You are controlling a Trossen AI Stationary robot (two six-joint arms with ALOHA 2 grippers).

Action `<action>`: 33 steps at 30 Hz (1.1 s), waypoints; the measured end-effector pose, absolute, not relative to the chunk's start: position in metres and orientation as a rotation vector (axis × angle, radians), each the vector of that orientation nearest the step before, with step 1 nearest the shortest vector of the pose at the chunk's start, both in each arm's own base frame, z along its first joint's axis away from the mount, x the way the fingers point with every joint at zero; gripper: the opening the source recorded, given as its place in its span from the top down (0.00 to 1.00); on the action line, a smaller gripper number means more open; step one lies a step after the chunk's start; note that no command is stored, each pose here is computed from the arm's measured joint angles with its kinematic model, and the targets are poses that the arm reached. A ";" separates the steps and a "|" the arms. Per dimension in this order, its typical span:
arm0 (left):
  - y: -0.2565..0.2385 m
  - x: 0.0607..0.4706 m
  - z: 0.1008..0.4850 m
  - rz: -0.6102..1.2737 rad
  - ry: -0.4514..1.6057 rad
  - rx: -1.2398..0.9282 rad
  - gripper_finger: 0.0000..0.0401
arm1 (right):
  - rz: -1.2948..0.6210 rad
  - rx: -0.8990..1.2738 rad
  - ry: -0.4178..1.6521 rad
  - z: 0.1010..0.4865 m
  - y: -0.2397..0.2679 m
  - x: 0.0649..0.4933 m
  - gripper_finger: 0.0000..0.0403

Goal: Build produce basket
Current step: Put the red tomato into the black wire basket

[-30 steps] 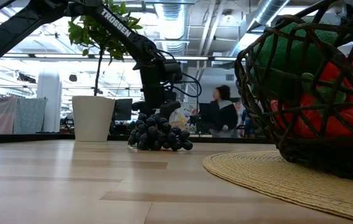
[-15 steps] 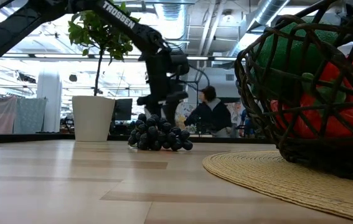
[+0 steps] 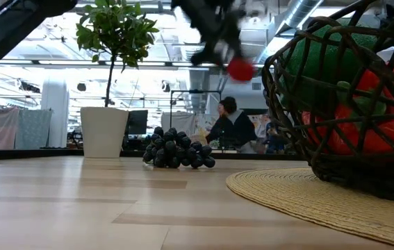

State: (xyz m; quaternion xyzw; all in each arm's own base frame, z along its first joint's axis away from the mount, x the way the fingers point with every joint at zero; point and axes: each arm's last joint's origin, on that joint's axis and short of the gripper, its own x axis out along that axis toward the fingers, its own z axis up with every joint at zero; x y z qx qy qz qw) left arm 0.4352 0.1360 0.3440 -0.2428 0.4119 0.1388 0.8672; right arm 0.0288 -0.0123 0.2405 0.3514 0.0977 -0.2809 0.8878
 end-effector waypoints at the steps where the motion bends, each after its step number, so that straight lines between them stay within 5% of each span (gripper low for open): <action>1: 0.129 0.436 0.357 0.263 0.821 -0.505 0.47 | -0.584 0.730 0.203 0.241 -0.012 0.029 0.17; 11: 0.062 0.417 0.444 -0.043 0.438 -0.513 0.46 | -0.583 0.730 0.203 0.240 -0.012 0.029 0.17; 25: -0.041 0.394 0.516 -0.858 0.018 -0.297 0.45 | -0.582 0.731 0.203 0.240 -0.012 0.029 0.17; 33: -0.074 0.392 0.511 -0.846 0.032 -0.237 0.45 | -0.581 0.731 0.204 0.240 -0.012 0.029 0.17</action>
